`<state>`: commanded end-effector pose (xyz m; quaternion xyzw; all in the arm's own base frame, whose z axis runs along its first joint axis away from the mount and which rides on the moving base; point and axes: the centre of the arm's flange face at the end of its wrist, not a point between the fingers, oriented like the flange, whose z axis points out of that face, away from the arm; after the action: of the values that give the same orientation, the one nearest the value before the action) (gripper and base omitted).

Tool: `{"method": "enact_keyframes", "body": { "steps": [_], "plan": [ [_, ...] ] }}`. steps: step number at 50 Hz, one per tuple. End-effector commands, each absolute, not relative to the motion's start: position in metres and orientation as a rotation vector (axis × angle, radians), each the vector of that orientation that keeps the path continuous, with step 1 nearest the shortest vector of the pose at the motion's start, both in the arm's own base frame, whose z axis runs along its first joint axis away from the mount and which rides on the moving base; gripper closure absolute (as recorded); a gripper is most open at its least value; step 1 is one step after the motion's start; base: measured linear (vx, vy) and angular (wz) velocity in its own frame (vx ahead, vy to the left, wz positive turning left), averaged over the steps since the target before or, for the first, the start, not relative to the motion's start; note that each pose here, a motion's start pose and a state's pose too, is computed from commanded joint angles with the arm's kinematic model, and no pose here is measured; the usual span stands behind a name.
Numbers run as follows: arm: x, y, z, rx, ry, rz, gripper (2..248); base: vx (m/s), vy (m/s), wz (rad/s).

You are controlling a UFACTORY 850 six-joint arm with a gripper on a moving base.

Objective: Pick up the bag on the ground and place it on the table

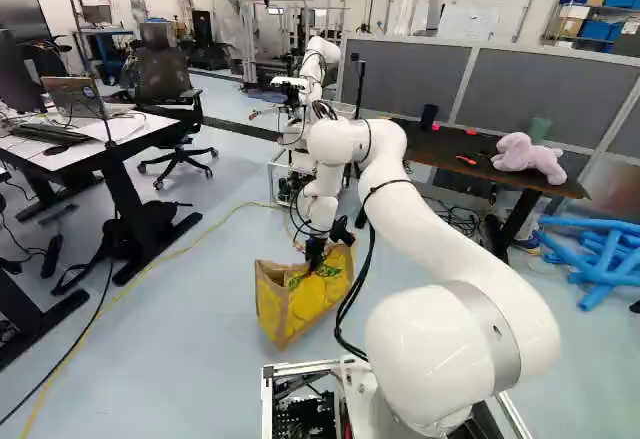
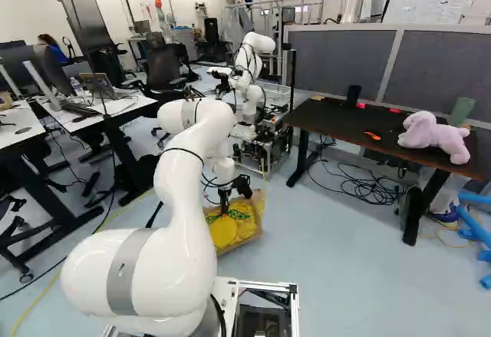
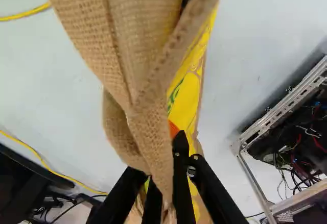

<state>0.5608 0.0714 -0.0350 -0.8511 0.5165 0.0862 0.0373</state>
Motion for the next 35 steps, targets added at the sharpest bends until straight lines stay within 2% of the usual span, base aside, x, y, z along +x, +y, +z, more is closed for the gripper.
{"method": "enact_keyframes", "body": {
  "steps": [35],
  "plan": [
    [0.522,0.06,0.016,-2.735,1.446,0.309,228,0.0,0.0,0.0]
  ]
}}
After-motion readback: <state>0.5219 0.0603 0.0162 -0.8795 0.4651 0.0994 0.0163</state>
